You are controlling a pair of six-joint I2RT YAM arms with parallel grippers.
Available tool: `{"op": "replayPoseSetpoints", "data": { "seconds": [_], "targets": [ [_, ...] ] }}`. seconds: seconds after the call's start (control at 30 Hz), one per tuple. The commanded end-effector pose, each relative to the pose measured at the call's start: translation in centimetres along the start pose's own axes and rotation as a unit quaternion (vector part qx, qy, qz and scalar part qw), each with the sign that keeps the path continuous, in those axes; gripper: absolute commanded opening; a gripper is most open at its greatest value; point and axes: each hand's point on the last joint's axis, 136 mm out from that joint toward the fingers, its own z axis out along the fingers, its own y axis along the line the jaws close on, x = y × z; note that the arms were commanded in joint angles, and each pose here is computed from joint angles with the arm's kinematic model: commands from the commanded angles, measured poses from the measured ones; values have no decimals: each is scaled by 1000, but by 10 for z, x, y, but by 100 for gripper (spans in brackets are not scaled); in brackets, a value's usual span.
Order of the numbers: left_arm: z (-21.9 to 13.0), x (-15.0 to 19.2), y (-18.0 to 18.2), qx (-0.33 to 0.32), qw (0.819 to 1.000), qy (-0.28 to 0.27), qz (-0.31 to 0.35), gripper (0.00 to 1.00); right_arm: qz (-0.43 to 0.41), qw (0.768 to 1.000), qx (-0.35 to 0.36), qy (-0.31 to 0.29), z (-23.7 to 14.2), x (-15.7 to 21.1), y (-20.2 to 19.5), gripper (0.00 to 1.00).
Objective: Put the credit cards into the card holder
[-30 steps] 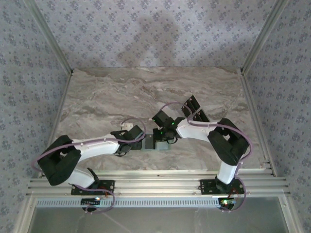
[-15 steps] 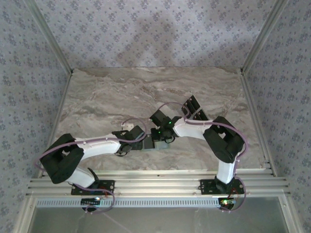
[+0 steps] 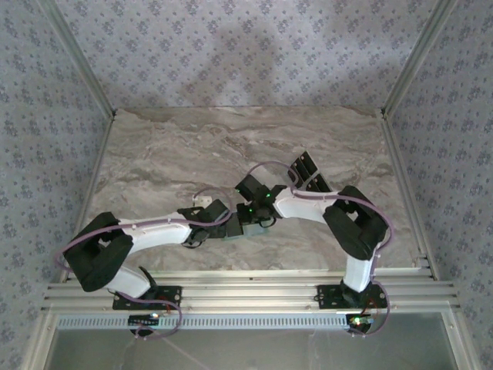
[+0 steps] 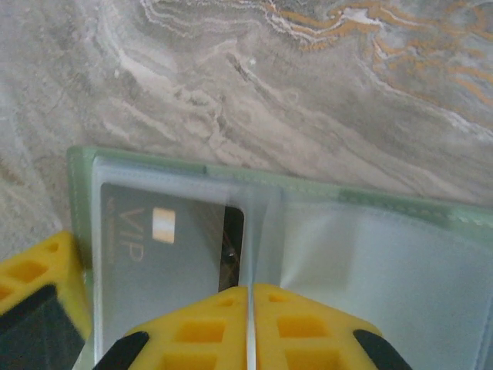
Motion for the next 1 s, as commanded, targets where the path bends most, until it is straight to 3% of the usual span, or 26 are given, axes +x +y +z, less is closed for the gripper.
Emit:
{"op": "replayPoseSetpoints", "data": {
  "seconds": [0.0, 0.4, 0.7, 0.97],
  "targets": [
    [0, 0, -2, 5, 1000, 4, 2, 100, 3, 1000, -5, -14, -15, 0, -6, 13],
    [-22, -16, 9, 8, 1000, -20, -3, 100, 41, 999, 21, 13, -8, 40, -45, 13],
    [-28, -20, 18, 13, 1000, -24, -9, 100, 7, 1000, 1, -27, -38, 22, -8, 13],
    [-27, -19, 16, 16, 1000, -20, -7, 100, -1, 1000, -1, -25, -24, 9, 5, 13]
  ]
}}
